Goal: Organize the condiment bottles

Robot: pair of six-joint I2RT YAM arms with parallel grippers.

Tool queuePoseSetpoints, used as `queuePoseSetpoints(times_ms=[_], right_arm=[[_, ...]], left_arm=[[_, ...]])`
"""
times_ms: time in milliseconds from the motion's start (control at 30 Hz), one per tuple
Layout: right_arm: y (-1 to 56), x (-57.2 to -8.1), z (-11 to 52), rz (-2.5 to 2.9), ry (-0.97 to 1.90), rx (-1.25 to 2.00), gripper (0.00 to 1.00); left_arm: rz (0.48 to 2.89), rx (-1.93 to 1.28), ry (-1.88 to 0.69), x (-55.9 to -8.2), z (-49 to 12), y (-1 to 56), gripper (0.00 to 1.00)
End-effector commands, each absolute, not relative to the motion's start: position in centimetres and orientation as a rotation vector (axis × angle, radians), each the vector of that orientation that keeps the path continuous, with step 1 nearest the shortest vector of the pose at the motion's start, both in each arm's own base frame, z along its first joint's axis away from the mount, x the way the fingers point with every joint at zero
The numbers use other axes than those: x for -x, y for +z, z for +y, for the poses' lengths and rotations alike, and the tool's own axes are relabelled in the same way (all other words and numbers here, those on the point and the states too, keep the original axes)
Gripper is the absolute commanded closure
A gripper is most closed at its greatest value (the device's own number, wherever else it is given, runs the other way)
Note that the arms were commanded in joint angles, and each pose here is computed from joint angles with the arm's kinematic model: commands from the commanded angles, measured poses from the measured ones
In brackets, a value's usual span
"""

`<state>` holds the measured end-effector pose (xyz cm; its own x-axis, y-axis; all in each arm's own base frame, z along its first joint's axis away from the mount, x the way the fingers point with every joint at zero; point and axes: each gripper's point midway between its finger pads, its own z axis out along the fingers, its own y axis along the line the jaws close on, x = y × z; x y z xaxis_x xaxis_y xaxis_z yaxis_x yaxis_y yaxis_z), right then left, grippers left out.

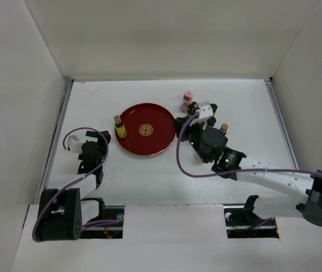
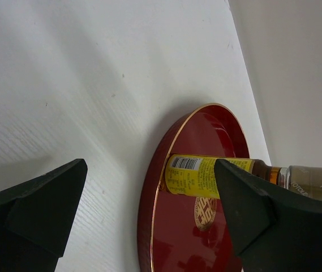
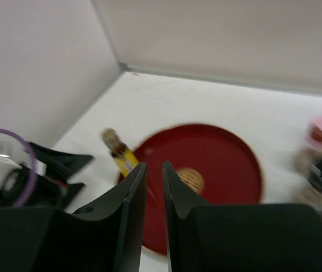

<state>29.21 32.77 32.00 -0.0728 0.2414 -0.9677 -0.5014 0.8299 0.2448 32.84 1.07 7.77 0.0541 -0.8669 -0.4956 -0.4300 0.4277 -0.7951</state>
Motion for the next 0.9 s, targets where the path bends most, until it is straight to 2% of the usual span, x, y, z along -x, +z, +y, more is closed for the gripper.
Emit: queuePoseSetpoints(times_ms=[0,167,333,467,867], right_arm=[[25.5,-29.2,24.7,1.685,0.333,0.074,0.74],[20.7,-26.9,15.4,1.840,0.131,-0.117,0.44],[16.5,-26.3,15.0,2.007,0.154,-0.088,0.24],[15.3,-26.9,16.3,2.051,0.171,-0.042,0.19],[13.9,-29.5,17.8,2.116,0.119,0.006,0.22]], left_arm=[[1.522,1.154,-0.536,-33.5,0.7,9.2,0.00],[1.525,1.151,-0.539,-33.6,0.5,9.0,0.00],[1.516,1.144,-0.539,-33.5,0.6,9.3,0.00],[1.530,1.139,-0.542,-33.7,0.3,9.1,0.00],[1.552,1.138,-0.562,-34.0,-0.2,8.7,0.00]])
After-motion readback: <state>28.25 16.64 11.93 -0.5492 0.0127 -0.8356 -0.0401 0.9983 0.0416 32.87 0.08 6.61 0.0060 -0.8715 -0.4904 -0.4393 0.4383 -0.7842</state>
